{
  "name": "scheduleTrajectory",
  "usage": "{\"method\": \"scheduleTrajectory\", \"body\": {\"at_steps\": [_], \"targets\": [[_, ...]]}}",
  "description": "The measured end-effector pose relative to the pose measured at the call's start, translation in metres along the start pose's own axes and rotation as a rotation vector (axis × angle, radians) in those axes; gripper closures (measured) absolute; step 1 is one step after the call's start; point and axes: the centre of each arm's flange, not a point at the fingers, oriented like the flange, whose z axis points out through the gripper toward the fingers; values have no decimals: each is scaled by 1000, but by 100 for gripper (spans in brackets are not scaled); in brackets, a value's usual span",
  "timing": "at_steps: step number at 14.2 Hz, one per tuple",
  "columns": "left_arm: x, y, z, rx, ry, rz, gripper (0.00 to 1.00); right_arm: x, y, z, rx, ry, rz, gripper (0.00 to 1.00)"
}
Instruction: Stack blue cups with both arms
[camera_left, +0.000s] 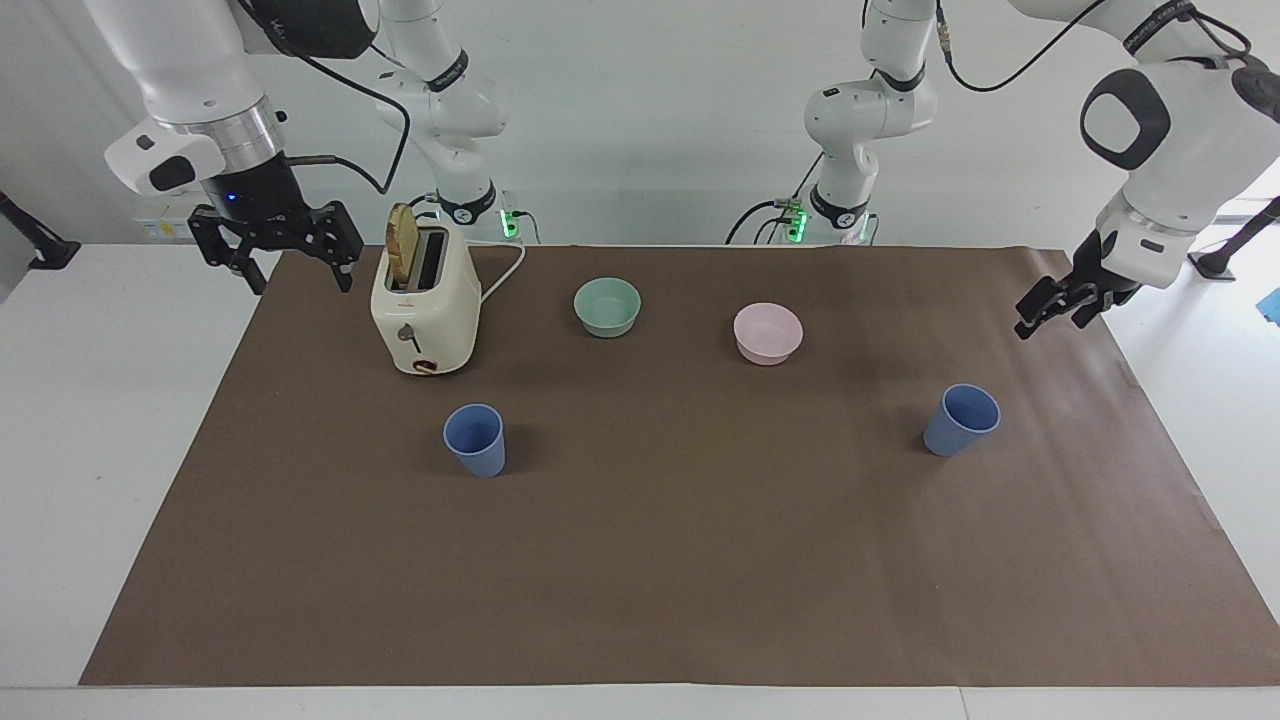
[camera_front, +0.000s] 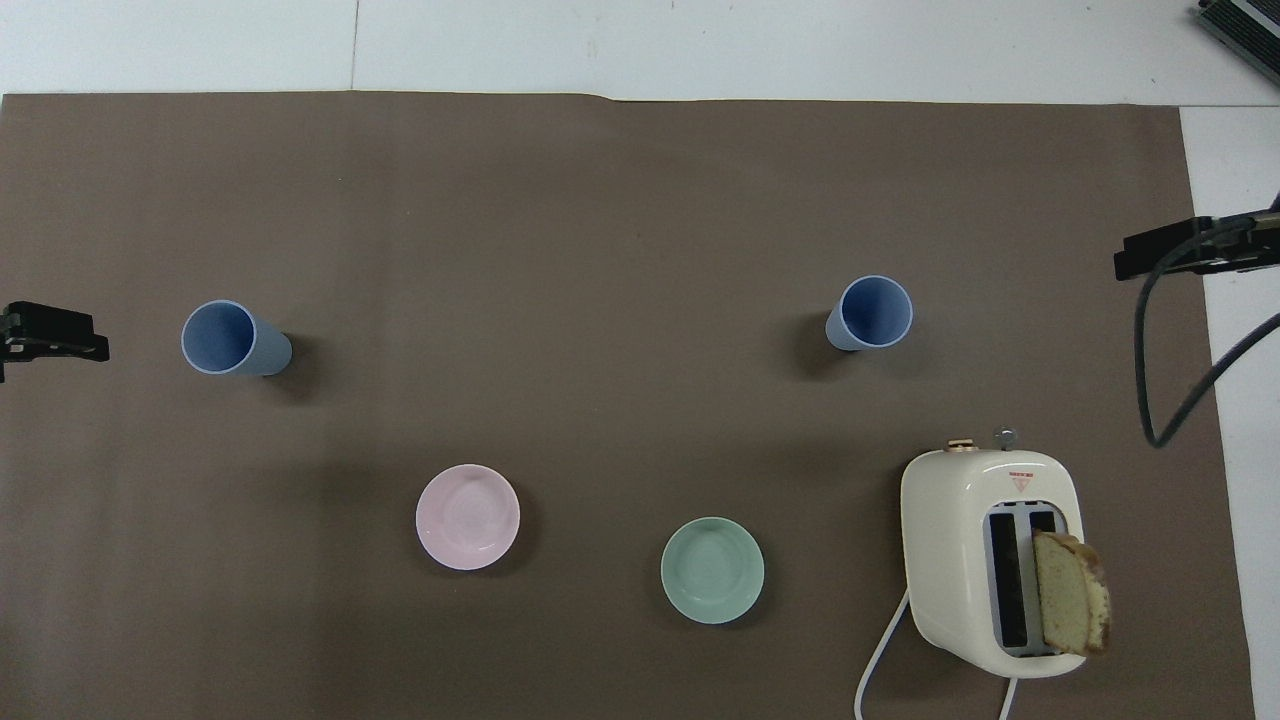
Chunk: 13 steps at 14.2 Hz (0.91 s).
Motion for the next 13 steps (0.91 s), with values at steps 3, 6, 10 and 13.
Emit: {"method": "scheduleTrajectory", "body": {"at_steps": [3, 6, 10, 13], "targets": [[13, 2, 57, 2, -28, -70, 0, 0, 0, 0, 0, 0, 0, 0], [13, 19, 105, 3, -23, -125, 0, 0, 0, 0, 0, 0, 0, 0], [10, 24, 127, 4, -22, -133, 0, 0, 0, 0, 0, 0, 0, 0], [11, 24, 134, 4, -26, -134, 8, 0, 0, 0, 0, 0, 0, 0]]}}
